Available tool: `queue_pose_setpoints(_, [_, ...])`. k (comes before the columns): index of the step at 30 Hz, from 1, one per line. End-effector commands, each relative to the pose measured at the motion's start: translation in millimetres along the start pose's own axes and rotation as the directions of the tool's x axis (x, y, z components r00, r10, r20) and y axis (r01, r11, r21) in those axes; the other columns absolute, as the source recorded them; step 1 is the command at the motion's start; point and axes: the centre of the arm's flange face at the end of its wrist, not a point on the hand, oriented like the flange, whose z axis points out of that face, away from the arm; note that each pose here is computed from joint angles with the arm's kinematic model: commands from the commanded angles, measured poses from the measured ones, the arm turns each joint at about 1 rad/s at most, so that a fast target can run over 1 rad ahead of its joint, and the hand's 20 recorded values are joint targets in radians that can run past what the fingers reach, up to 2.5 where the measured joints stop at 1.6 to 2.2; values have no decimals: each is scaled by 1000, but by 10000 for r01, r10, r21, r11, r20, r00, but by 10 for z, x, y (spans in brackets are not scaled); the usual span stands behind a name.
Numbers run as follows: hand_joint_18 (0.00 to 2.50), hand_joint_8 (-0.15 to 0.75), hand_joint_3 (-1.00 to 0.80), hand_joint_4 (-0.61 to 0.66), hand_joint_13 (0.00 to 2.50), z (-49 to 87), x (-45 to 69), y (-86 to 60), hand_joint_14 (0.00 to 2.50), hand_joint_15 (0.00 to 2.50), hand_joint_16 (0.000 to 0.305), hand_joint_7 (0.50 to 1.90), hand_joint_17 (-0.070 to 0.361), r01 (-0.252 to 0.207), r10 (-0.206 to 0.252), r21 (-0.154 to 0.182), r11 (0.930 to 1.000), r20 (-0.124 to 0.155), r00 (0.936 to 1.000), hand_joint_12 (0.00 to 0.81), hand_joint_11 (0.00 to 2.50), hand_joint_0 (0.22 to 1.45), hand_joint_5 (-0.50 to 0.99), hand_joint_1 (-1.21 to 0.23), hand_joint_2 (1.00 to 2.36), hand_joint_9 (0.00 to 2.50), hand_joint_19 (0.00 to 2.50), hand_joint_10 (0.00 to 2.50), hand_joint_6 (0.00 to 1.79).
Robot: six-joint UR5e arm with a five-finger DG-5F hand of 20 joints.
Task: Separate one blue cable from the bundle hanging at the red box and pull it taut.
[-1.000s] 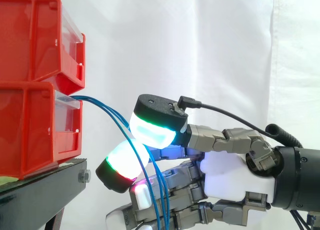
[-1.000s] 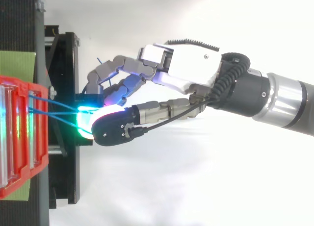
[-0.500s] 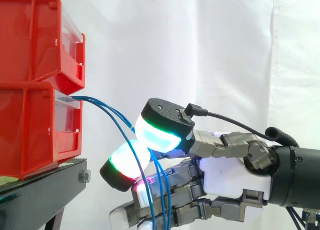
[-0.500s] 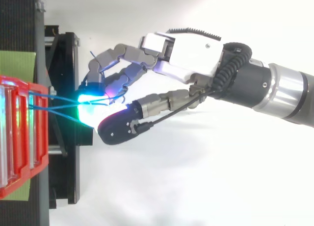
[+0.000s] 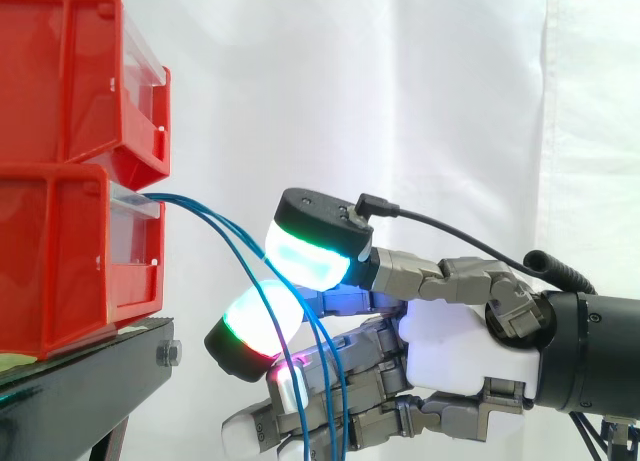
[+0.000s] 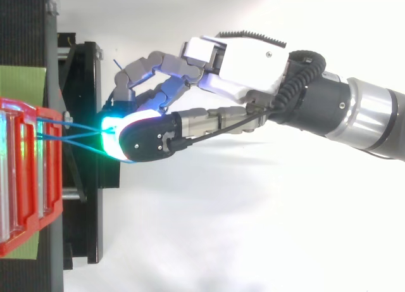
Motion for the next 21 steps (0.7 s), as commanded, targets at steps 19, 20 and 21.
queue_pose_setpoints(19, [703,297,-350,43,699,-9,29,-2,15,391,47,1009,105,27,-27,51,10000,-6,10000,334,842,702,-193,-800,1013,941,551,23,941])
queue_pose_setpoints(20, [699,296,-401,43,699,-9,29,-2,15,391,46,1014,104,27,-27,51,10000,-6,10000,332,844,713,-192,-805,1009,941,550,22,940])
queue_pose_setpoints(21, [699,296,-401,43,699,-11,29,-3,15,391,46,1014,104,32,-32,66,10000,-8,10000,332,844,713,-192,-805,1009,941,550,22,940])
